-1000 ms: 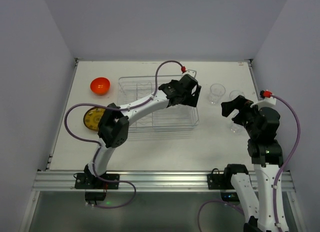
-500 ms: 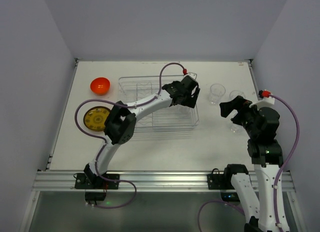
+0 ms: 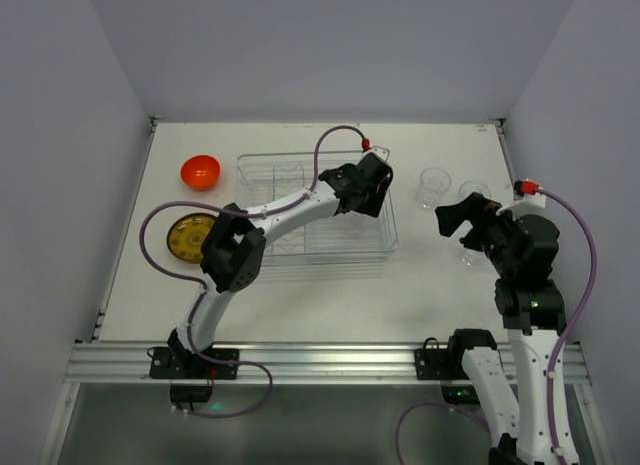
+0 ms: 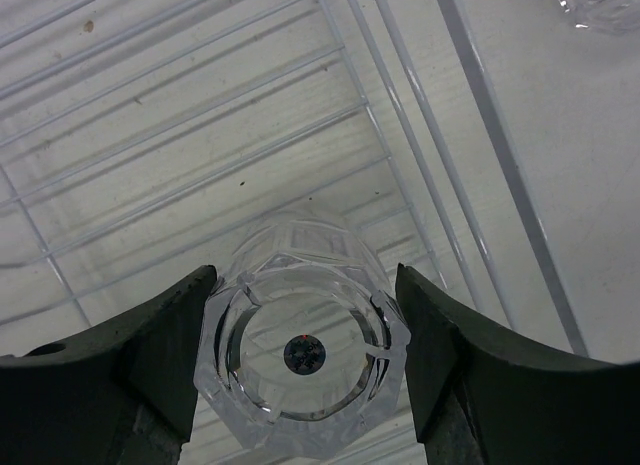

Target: Unload the mixed dishes from the dish rack

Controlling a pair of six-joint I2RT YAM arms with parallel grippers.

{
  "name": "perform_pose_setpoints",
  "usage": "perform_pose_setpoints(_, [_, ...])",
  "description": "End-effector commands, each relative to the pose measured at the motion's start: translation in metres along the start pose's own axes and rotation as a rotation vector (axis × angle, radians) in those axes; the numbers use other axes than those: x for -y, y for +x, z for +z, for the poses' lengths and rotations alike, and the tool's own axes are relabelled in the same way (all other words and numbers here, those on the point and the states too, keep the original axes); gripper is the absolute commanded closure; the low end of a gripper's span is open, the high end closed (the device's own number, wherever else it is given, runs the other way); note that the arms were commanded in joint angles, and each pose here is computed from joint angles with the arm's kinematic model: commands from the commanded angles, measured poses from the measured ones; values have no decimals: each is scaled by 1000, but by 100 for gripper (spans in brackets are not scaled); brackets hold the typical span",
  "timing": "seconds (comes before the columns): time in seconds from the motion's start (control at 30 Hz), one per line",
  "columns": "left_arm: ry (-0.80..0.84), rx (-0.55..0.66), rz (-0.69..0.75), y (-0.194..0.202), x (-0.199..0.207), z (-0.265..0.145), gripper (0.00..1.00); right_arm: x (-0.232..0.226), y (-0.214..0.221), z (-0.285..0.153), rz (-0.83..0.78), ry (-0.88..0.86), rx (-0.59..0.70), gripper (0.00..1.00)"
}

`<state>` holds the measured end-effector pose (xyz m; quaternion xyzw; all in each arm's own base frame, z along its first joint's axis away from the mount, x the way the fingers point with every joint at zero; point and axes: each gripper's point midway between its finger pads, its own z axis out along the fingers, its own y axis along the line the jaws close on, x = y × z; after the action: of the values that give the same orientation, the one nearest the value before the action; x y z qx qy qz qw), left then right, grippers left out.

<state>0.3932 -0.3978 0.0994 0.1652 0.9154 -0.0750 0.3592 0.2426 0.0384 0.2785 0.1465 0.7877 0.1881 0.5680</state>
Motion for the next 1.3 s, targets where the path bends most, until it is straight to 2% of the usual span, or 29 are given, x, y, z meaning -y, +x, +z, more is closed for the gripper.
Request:
perform_pose_setpoints(0.0, [30,132,-46,-48,-6,-57,100,-19,-3,0,-10,-101,8,1])
perform_pose_setpoints(0.07, [62,171,-70,-59,-2,-71,100,-36,0,-1,-6,-200,-13,1])
perform_pose_setpoints(0.27, [170,329,-148,-97,6,-149,100,-82,22,-4,38,-529,-115,1])
perform_pose_setpoints(0.3, [215,350,-166,-94,5,-169,100,-89,34,-7,49,-597,-168,1])
perform_pose_setpoints(0.37, [377,418,-225,-104,21,-200,100,-100,34,-10,66,-679,-178,1])
perform_pose_setpoints(0.4, [457,479,-252,-112,20,-235,100,-103,44,-14,75,-732,-219,1])
perform_pose_setpoints(0.43, [544,492,-258,-102,30,-237,100,-105,46,-16,82,-763,-225,1])
perform_pose_setpoints(0.5, [634,547,-342,-106,26,-276,100,-113,48,-24,83,-856,-200,3])
perform_pose_setpoints(0.57, [729,571,-418,-101,29,-292,100,-122,45,-37,51,-949,-167,5])
perform_pose_setpoints(0.63, [860,619,-454,-103,32,-325,100,-123,49,-43,37,-993,-152,9])
perform_pose_setpoints(0.67, [895,583,-505,-91,35,-321,100,-129,45,-53,21,-1046,-130,10])
perform_pose_setpoints(0.7, [959,627,-529,-96,35,-339,100,-129,49,-56,30,-1065,-136,11])
perform_pose_setpoints(0.73, [993,620,-548,-92,37,-342,100,-131,48,-61,28,-1088,-128,12])
perform_pose_setpoints(0.83, [1012,608,-645,-86,38,-338,100,-139,43,-80,37,-1167,-88,13])
perform_pose_setpoints(0.97, [1018,578,-675,-82,48,-332,100,-144,37,-91,40,-1202,-42,16])
perform_pose_setpoints(1.17, [1120,541,-707,-77,61,-340,100,-155,16,-98,22,-1242,37,22])
perform_pose_setpoints(1.23, [1160,546,-718,-78,63,-345,100,-159,10,-104,15,-1270,73,27])
perform_pose_setpoints(1.27, [1155,538,-717,-78,65,-342,100,-159,8,-104,18,-1276,77,37])
